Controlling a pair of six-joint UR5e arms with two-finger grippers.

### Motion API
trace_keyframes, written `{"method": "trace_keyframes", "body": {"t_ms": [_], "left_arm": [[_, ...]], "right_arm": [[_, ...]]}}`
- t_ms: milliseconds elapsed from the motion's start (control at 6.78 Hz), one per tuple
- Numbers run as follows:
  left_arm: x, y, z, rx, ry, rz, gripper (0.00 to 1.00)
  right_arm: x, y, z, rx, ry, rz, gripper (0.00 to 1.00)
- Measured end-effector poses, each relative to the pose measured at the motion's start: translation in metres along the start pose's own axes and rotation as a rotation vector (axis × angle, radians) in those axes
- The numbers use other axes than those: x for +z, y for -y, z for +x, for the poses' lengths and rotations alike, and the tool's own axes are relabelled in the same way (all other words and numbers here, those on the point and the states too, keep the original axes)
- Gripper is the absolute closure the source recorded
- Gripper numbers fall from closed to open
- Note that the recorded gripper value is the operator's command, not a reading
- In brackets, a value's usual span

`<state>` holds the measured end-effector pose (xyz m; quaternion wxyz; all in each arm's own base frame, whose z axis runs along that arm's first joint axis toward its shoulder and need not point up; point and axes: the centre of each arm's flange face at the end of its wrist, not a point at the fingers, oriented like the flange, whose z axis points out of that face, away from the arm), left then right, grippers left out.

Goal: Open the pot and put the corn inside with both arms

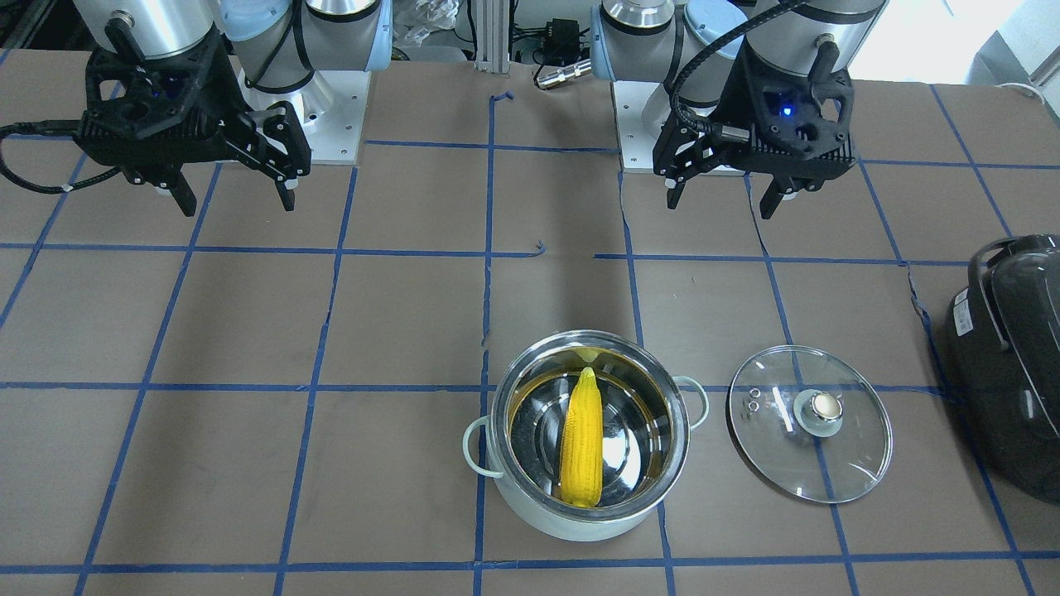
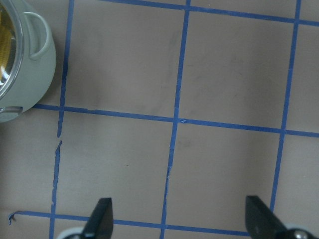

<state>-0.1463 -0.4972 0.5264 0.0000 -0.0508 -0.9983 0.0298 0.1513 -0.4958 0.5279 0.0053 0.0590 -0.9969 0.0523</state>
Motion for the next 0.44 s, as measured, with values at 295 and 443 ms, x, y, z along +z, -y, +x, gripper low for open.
{"method": "trace_keyframes", "body": {"t_ms": [295, 443], "left_arm": [[0.0003, -0.0003, -0.0006, 0.002, 0.001, -0.001, 0.0], [0.0004, -0.0004, -0.0009, 0.002, 0.002, -0.002, 0.0]], "right_arm": [[-0.0068, -0.0043, -0.0016, 0.009, 0.014, 0.014, 0.08], [-0.0081, -0.005, -0.0015, 0.012, 0.014, 0.016, 0.08]]}}
